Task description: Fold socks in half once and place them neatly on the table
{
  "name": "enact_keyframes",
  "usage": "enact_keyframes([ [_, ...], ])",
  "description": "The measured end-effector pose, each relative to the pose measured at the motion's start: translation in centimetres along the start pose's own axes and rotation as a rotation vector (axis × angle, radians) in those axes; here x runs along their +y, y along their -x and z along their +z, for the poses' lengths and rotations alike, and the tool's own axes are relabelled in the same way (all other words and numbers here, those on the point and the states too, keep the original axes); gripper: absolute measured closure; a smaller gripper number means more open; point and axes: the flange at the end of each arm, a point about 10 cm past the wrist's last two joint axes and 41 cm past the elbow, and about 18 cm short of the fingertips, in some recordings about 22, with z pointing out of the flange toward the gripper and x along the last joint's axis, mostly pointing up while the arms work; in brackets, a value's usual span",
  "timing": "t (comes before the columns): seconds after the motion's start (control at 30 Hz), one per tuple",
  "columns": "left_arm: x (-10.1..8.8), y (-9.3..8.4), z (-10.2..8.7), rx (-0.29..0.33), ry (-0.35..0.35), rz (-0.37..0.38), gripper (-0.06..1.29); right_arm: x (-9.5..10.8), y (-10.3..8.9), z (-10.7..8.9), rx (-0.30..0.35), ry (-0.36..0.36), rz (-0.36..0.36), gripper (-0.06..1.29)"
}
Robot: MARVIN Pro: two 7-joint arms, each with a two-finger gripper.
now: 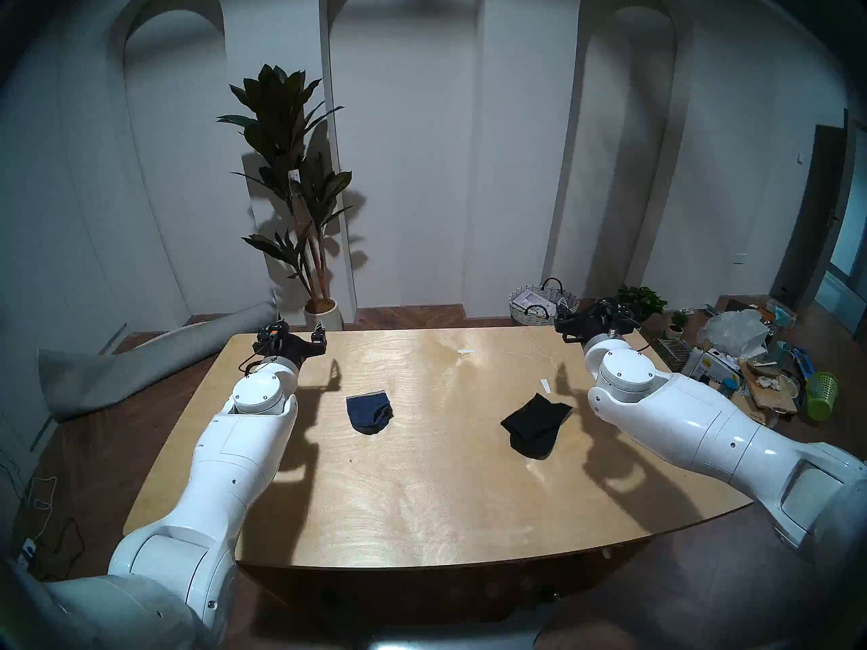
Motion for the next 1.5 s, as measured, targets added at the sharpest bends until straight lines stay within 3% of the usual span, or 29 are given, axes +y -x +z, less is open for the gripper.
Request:
enact_keyframes([
  [0.2,0.3,0.5,0.5,0.037,0.007,0.007,0.01,1.2,-1.1,0.7,-0.015,0.035,-0.06,0.0],
  [0.37,1.2,1.0,0.8,0.071,0.027,0.022,0.01,2.4,-0.6,1.7,-0.052,0.065,-0.083,0.0],
  [0.63,2.4,1.4,1.4,0.11,0.054,0.042,0.01,1.6,0.9,2.7,-0.117,0.047,-0.041,0.0],
  [1.0,3.3,1.0,2.3,0.152,0.073,0.054,0.01,0.1,-0.1,4.0,-0.119,0.011,0.046,0.0],
  [1.3,3.0,0.9,3.2,0.106,0.071,-0.016,0.01,-0.3,-0.3,4.5,-0.118,-0.005,0.08,0.0],
  [1.5,2.6,0.1,3.9,0.072,0.071,-0.059,0.01,-0.8,-0.8,4.6,-0.109,-0.086,0.126,0.0],
])
